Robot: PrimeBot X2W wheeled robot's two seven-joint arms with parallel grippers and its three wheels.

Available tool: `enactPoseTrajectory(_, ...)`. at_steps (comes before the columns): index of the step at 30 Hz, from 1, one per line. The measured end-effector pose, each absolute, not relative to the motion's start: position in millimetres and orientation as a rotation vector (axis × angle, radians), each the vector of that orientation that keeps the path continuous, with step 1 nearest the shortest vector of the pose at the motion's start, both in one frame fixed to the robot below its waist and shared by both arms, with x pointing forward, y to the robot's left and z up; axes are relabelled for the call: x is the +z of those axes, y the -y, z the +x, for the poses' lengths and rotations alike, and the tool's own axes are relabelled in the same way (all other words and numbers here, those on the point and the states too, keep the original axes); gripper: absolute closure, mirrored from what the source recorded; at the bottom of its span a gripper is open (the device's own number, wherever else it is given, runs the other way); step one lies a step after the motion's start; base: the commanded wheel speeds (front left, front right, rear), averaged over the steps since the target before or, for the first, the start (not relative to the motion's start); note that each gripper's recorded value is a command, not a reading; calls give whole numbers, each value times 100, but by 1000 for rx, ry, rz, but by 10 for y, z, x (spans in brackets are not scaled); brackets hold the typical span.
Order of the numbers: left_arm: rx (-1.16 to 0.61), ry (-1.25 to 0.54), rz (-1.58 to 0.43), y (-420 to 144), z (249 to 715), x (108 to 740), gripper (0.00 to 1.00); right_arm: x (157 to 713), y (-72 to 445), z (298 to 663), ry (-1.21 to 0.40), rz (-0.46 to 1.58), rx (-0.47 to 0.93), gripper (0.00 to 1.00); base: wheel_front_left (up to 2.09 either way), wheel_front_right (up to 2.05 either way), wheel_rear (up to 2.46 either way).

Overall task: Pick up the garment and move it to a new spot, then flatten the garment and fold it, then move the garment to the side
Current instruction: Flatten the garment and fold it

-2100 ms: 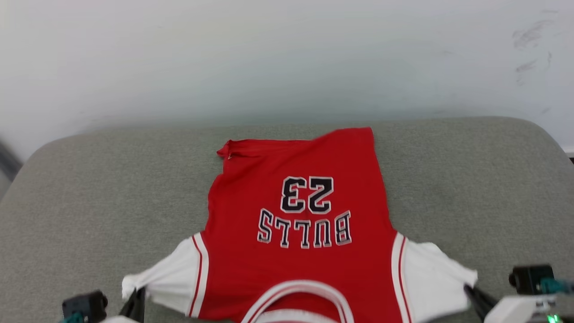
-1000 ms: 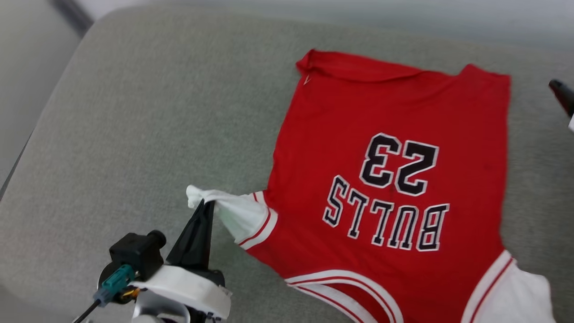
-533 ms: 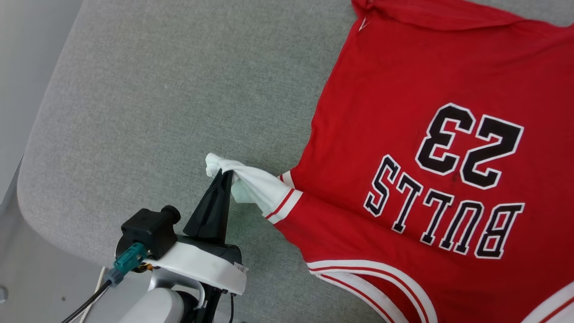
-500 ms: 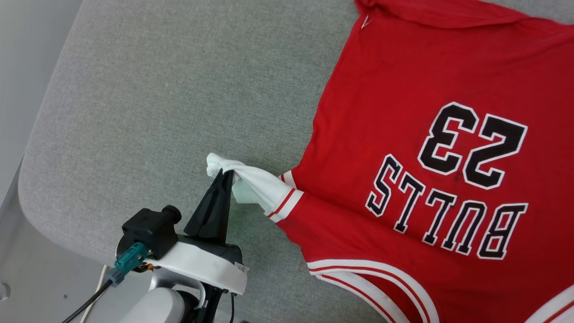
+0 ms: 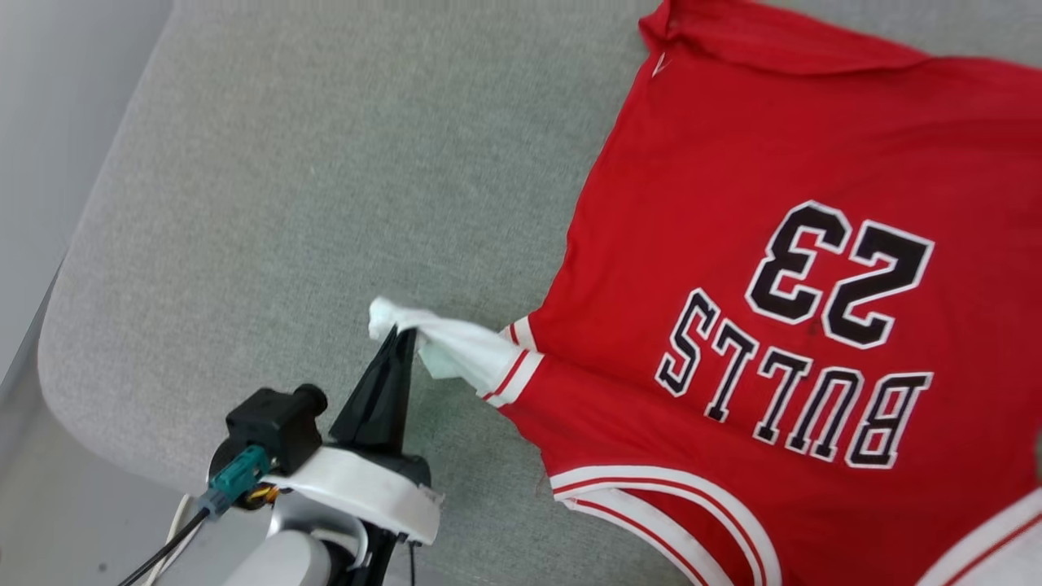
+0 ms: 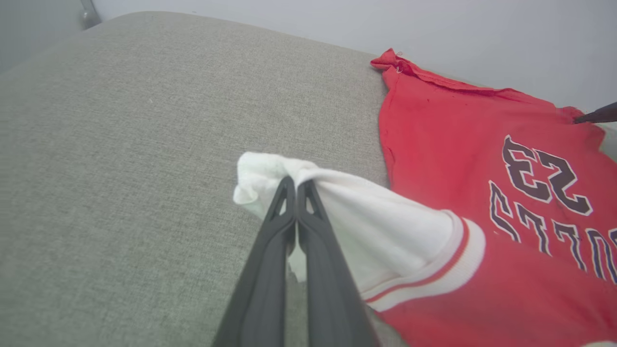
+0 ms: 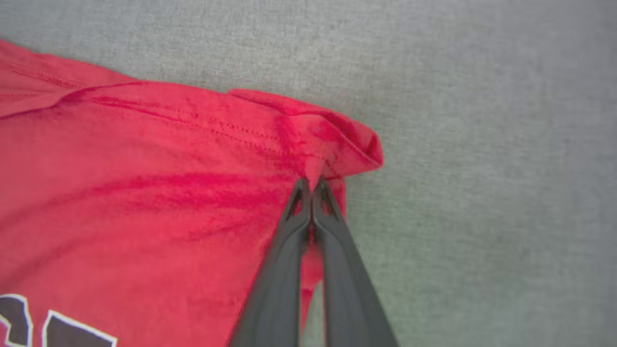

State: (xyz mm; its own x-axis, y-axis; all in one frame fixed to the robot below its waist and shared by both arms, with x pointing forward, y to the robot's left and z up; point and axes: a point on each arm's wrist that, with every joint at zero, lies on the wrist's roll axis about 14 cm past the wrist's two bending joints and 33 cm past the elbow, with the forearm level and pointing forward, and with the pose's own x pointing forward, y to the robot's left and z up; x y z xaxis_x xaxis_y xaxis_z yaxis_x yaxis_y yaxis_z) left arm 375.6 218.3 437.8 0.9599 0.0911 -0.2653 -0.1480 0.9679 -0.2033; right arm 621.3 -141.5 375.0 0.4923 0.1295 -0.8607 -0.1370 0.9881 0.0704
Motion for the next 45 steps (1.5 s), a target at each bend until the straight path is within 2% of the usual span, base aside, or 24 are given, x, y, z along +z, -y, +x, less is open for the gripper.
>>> enactPoseTrajectory(6,142,-261,-227,-2242,3563,4438,100,4390,1641,6090,-928,-143,160,100,0,0,0)
enactPoseTrajectory(12,145,-278,-231,-2257,3376,4468,100,4588,2047,5396,-954,-242,157,100,0,0,0)
enactPoseTrajectory(13,142,-283,-230,-2251,3351,4469,100,4581,2117,5234,-967,-240,155,100,0,0,0)
enactPoseTrajectory(14,107,-286,-238,-2142,3305,4510,100,4382,2463,4431,-1080,-232,122,100,0,0,0)
enactPoseTrajectory(17,70,-293,-240,-2040,3295,4533,100,4152,2641,3752,-1177,-187,94,100,0,0,0)
enactPoseTrajectory(22,0,-293,-233,-1870,3319,4593,100,3741,2626,2681,-1324,12,54,100,0,0,0)
enactPoseTrajectory(23,-12,-289,-232,-1833,3333,4615,100,3693,2618,2534,-1336,32,44,79,0,0,0)
enactPoseTrajectory(24,-27,-284,-231,-1796,3350,4640,100,3658,2594,2422,-1336,69,35,39,0,0,0)
enactPoseTrajectory(25,-41,-284,-227,-1764,3357,4651,100,3652,2575,2377,-1311,100,25,0,0,0,0)
enactPoseTrajectory(29,-69,-282,-222,-1693,3369,4689,100,3836,2592,2542,-1089,155,-13,0,0,0,0)
enactPoseTrajectory(37,-82,-277,-210,-1682,3395,4733,100,4772,2853,3411,-400,143,-102,0,0,0,0)
enactPoseTrajectory(42,-93,-259,-205,-1664,3514,4782,100,4897,2728,3781,-293,175,-73,0,0,0,0)
enactPoseTrajectory(45,-108,-249,-201,-1627,3627,4807,100,4814,2519,4033,-342,201,-19,0,0,0,0)
